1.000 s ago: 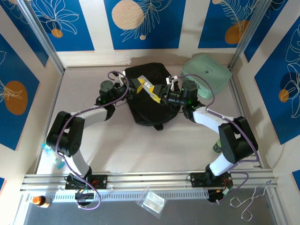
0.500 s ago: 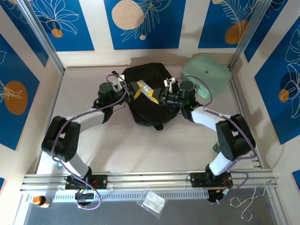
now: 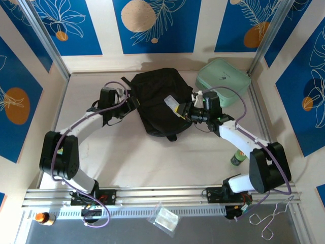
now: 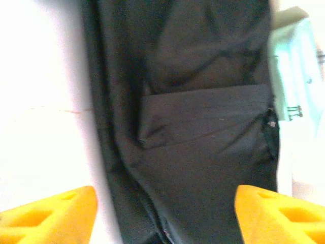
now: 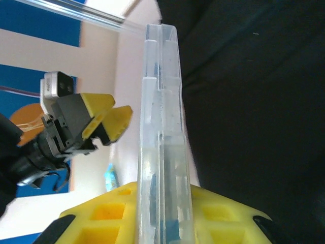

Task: Pack books, pencil case, and school supplies into a backpack

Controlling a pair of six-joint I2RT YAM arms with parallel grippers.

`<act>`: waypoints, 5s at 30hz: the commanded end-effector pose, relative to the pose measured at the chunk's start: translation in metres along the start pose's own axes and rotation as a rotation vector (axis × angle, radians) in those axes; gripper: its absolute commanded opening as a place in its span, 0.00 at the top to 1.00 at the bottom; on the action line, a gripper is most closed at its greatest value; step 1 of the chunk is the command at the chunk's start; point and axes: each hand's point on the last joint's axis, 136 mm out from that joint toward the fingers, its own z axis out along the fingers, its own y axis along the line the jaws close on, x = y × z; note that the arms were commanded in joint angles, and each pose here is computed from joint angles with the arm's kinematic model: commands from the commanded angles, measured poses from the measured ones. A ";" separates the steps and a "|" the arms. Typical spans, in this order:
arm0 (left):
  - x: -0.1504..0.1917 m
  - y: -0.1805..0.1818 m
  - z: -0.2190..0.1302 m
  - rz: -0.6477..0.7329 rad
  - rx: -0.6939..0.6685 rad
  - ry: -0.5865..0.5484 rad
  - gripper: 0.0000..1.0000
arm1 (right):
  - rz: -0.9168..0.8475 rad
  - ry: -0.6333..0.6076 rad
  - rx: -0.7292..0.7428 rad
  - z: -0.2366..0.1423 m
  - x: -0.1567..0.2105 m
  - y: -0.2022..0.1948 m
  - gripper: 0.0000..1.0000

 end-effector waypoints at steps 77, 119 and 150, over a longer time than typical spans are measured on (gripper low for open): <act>0.042 -0.007 -0.039 0.244 -0.017 0.099 0.56 | -0.047 0.199 0.266 0.039 -0.003 0.026 0.86; 0.082 -0.097 0.044 0.646 0.258 0.288 0.76 | 0.184 0.327 0.396 0.069 0.008 -0.012 0.88; 0.045 -0.003 0.070 0.562 -0.295 0.226 0.61 | 0.283 0.174 0.614 0.068 0.021 -0.117 0.89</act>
